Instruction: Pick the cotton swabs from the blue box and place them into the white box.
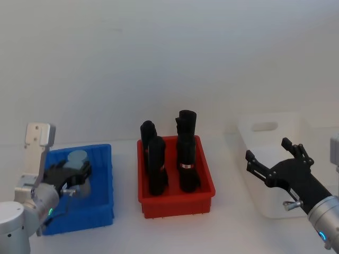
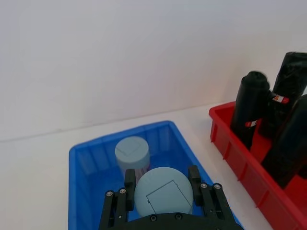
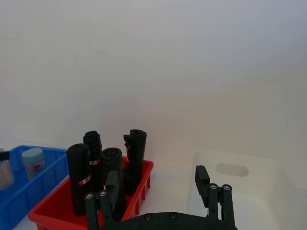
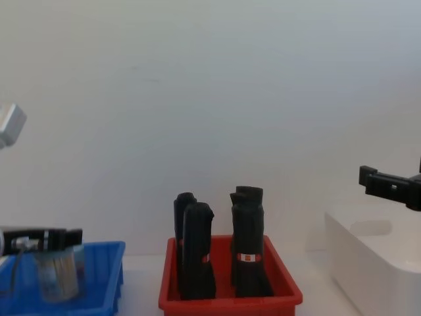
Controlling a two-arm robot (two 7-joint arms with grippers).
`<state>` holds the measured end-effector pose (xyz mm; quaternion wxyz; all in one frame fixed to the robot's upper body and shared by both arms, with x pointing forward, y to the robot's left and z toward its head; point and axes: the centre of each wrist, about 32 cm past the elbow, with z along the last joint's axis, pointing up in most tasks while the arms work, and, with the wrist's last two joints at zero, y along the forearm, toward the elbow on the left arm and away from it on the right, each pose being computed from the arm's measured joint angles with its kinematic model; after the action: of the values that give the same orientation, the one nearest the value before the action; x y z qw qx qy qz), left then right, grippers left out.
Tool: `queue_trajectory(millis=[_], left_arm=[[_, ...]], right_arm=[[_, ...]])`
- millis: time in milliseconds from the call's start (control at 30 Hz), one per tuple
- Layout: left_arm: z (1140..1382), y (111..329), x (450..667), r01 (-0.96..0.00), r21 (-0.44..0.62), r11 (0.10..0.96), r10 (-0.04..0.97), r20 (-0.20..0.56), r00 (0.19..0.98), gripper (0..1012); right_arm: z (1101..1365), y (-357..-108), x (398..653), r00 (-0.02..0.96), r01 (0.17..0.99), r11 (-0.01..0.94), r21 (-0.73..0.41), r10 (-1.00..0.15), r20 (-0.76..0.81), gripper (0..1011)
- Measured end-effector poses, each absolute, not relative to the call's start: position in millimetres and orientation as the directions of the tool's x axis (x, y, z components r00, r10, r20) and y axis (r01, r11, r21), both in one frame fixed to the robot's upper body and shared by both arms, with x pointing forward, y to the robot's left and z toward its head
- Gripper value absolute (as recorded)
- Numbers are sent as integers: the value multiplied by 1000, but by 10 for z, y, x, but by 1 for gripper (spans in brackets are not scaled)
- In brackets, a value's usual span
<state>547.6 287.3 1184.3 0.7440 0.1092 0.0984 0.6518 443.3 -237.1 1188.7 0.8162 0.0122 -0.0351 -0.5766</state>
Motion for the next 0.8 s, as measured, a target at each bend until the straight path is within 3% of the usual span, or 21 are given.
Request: queue_trajectory(millis=[400, 800], left_arm=[[12223, 2785, 5398, -959, 202, 201, 972, 77, 220, 669], [12639, 2678, 5283, -926, 161, 341, 922, 133, 363, 669]], right_arm=[[11887, -2371, 4433, 333, 940, 335, 60, -942, 43, 1002], [11887, -2371, 4433, 333, 940, 335, 60, -942, 43, 1002]])
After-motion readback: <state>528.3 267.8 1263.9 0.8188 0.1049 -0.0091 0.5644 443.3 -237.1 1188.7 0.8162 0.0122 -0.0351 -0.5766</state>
